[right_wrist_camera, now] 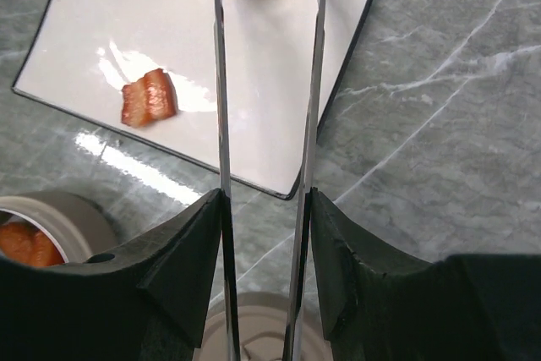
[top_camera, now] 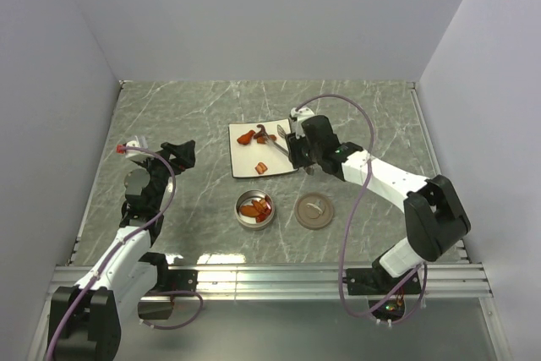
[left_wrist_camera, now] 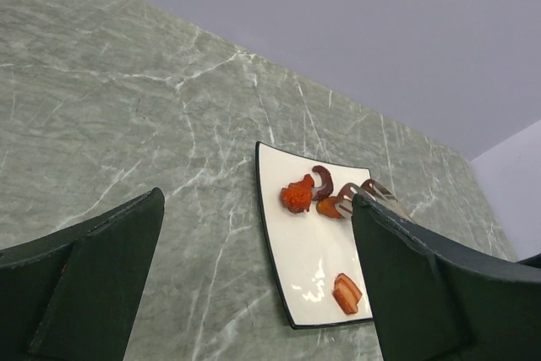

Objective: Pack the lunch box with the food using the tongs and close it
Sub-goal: Pick up the food using the clamp

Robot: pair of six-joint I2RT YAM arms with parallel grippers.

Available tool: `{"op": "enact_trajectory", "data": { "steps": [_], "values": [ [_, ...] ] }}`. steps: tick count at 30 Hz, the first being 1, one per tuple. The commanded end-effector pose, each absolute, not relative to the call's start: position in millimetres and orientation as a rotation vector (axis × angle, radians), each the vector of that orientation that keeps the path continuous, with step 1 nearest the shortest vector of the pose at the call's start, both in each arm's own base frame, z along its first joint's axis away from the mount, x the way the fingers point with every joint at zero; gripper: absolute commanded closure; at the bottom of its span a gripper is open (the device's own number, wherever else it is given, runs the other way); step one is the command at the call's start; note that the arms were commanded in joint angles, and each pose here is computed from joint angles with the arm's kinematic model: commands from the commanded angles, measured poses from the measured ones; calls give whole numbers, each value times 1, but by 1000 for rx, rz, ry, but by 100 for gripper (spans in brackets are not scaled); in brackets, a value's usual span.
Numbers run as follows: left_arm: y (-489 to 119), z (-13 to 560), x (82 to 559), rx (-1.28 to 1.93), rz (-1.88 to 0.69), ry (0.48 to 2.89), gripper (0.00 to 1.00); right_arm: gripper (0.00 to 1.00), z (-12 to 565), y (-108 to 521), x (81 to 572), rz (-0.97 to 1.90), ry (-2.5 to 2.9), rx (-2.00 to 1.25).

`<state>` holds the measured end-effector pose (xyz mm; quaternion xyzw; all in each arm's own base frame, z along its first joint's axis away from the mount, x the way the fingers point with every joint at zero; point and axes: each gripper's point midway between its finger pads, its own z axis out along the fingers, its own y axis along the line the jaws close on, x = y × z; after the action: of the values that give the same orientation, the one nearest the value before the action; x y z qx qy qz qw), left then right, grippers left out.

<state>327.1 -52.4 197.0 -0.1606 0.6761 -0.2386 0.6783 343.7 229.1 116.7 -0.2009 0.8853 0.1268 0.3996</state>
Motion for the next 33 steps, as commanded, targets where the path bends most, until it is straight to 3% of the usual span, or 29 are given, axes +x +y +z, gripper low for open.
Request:
{"op": "enact_trajectory", "data": {
  "steps": [1, 8, 33],
  "values": [
    [-52, 205, 328, -359, -551, 1484, 1, 48, 142, 242, 367, 396, 2134, -527],
    [-52, 205, 328, -360, -550, 1483, 0, 50, 128, 249, 371, 446, 2168, -571],
    [-54, 206, 327, -352, -560, 1482, 1, 50, 115, 256, 313, 417, 2248, -637]
  ]
}}
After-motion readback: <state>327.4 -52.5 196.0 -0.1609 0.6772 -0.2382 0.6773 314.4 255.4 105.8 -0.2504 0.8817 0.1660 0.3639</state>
